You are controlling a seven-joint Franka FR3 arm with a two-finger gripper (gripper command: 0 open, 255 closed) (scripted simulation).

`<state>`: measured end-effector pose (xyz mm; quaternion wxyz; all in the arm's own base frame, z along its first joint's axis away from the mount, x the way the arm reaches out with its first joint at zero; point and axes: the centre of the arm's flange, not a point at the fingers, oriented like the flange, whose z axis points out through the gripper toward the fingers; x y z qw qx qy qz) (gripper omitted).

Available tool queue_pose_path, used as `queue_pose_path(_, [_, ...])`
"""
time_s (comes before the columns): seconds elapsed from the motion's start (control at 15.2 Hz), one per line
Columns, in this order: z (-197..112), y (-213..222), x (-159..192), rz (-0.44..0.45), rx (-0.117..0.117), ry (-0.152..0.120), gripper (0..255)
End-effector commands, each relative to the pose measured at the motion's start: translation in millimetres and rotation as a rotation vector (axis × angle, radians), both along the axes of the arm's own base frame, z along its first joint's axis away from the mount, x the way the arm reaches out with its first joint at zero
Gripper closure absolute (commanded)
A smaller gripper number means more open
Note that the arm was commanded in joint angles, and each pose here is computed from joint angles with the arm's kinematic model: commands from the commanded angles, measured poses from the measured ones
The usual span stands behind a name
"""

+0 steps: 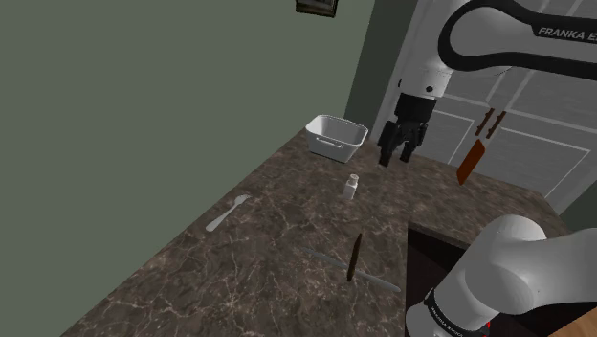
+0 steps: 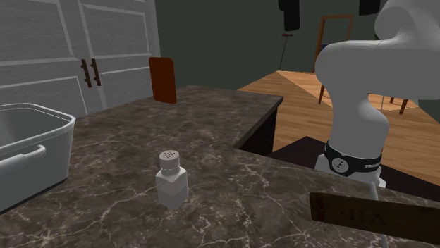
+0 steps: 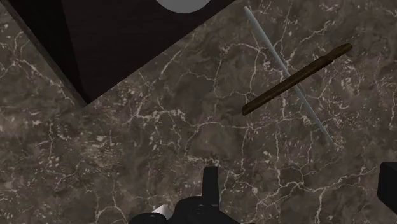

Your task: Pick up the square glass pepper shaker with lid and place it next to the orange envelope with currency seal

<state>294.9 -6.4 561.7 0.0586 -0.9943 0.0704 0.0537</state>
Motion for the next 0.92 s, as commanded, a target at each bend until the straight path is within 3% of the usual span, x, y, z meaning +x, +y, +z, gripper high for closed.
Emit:
queue_pose_path(0.0, [0, 0, 0, 0.0, 0.0, 0.0, 0])
queue_pose_path(0.86, [-114, -61, 112, 0.075, -0.086, 0.045, 0])
